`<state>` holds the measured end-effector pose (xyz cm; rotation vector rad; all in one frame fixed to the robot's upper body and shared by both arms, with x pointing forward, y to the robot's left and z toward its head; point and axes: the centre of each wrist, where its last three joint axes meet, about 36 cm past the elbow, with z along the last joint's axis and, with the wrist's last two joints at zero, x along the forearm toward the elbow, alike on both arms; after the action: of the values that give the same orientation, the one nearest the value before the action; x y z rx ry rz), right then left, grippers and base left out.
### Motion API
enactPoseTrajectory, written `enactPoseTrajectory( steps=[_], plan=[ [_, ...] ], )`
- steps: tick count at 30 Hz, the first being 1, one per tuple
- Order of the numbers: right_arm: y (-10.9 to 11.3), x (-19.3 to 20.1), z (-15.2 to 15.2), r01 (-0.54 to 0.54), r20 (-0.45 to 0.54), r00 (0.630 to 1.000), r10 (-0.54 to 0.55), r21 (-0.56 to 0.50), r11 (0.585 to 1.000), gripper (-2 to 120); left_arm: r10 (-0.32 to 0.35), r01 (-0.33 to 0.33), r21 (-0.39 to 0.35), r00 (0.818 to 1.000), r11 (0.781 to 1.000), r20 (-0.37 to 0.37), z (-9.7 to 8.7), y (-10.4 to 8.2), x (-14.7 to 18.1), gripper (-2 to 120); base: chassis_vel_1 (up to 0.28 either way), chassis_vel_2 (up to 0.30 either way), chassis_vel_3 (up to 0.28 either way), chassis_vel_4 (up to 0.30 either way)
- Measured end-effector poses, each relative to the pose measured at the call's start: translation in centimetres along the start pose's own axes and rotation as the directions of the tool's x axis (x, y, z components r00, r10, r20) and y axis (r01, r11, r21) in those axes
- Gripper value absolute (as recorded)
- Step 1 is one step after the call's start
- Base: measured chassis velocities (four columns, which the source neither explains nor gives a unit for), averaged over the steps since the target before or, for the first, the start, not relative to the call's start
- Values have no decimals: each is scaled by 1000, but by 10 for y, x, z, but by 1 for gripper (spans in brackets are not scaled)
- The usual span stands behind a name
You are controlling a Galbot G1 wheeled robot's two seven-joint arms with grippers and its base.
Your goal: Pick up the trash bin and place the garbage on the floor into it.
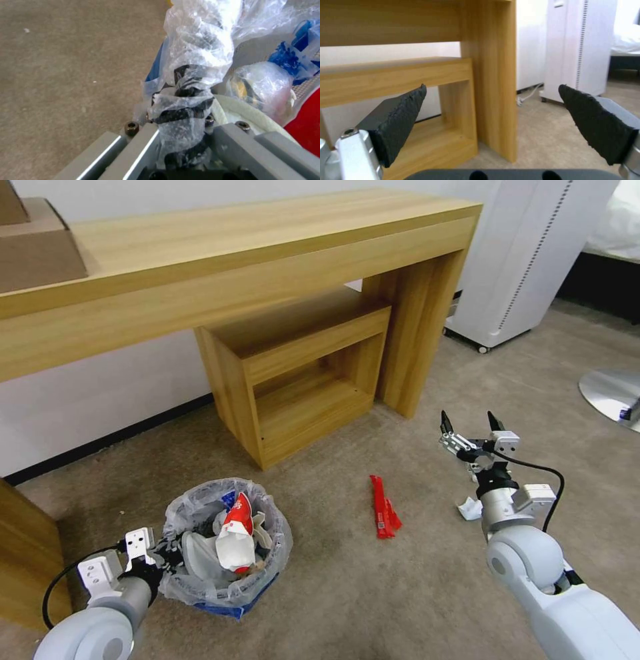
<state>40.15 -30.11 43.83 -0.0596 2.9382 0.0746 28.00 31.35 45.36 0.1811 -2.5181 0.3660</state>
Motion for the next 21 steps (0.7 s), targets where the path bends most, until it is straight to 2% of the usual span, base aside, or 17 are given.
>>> enactPoseTrajectory(
  steps=[16,21],
  plan=[
    [4,-4,9,15,-5,1000,-15,-5,1000,100,-8,8,7,1000,1000,5,1,2,-2,0,-77,-81,-81,-76],
    [7,-6,12,22,-7,1000,-22,-10,1000,100,-13,13,10,1000,1000,5,1,4,-3,0,-15,-6,-7,-13]
  ],
)
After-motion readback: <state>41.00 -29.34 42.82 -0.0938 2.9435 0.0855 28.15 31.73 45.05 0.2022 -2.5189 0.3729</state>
